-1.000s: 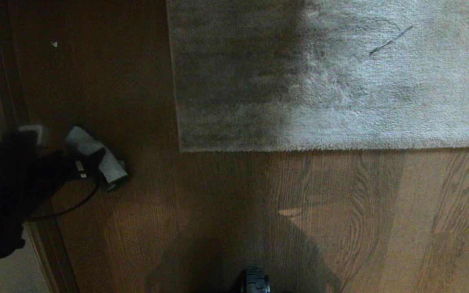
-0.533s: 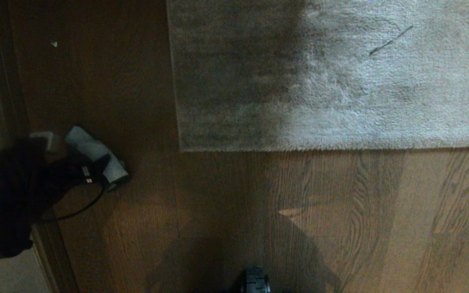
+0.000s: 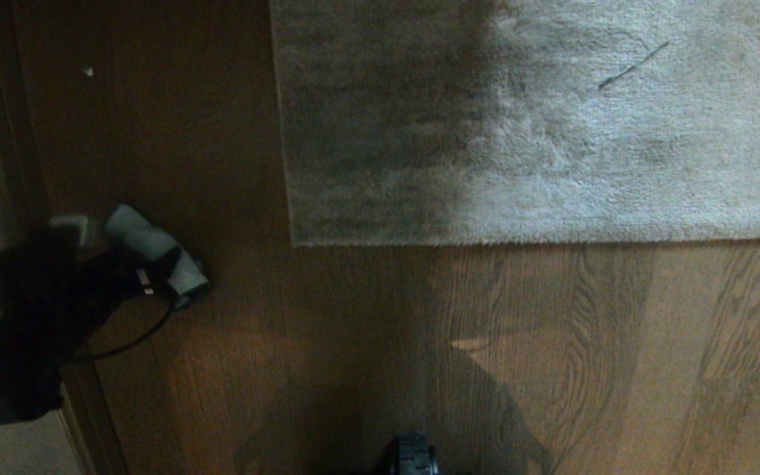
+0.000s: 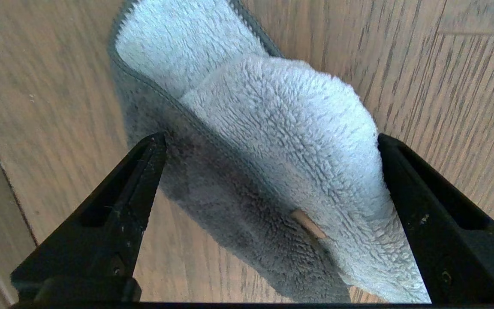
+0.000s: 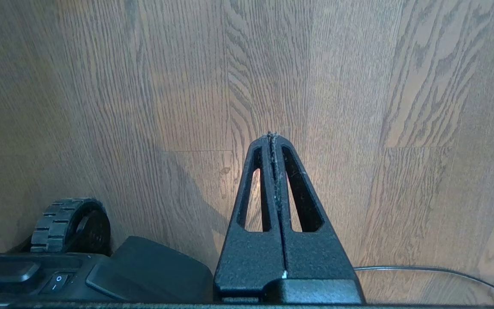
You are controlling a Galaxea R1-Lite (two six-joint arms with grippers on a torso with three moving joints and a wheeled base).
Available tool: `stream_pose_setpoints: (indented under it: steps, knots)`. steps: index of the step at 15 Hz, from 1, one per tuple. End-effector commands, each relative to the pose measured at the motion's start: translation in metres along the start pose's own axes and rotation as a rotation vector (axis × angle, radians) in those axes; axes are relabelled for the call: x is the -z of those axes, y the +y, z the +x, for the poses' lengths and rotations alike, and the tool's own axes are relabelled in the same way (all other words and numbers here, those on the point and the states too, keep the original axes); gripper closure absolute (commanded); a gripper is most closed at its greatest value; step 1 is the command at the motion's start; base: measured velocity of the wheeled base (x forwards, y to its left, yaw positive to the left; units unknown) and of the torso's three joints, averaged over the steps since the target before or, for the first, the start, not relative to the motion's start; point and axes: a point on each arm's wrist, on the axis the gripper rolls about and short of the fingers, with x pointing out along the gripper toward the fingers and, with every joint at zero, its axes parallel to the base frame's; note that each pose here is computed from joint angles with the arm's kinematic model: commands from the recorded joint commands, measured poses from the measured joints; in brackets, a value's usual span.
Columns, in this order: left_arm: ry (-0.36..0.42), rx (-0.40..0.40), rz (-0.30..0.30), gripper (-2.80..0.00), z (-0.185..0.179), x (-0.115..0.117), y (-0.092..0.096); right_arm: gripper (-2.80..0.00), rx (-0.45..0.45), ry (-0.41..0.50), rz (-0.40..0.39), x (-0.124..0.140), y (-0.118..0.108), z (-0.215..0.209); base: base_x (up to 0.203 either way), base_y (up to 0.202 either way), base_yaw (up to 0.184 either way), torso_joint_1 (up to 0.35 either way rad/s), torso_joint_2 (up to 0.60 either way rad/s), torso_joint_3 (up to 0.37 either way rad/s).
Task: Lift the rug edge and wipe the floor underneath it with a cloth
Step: Pick up the rag
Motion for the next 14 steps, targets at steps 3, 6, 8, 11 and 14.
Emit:
stream_pose_setpoints:
  steps: [3, 6, 8, 11, 14]
  knots:
    - [-0.005, 0.003, 0.0, -2.8, 0.0013, 0.0012, 0.0001, 0.0, 0.0, 0.0, 0.0, -0.0001, 0.0, 0.0, 0.0, 0.0, 0.0, 0.0, 0.0, 0.0]
    - [-0.002, -0.001, 0.001, 0.0, 0.0008, 0.0018, 0.0002, 0.0, 0.0, 0.001, 0.0, -0.0001, 0.0, 0.0001, 0.0, 0.0, 0.0, 0.0, 0.0, 0.0]
    - [-0.001, 0.001, 0.001, 0.0, 0.001, 0.0023, 0.0002, 0.0, 0.0, 0.001, 0.0, -0.0001, 0.0, 0.0001, 0.0, 0.0, 0.0, 0.0, 0.0, 0.0]
    - [0.004, 0.004, 0.001, 0.0, 0.0015, 0.0038, 0.0002, 0.0, 0.0, 0.001, 0.0, -0.0001, 0.0, 0.0001, 0.0, 0.0, 0.0, 0.0, 0.0, 0.0]
    - [0.004, 0.006, 0.0, 0.0, 0.0016, 0.0039, 0.0002, 0.0, 0.0, 0.001, -0.001, -0.0001, 0.0, 0.0001, 0.0, 0.0, 0.0, 0.0, 0.0, 0.0]
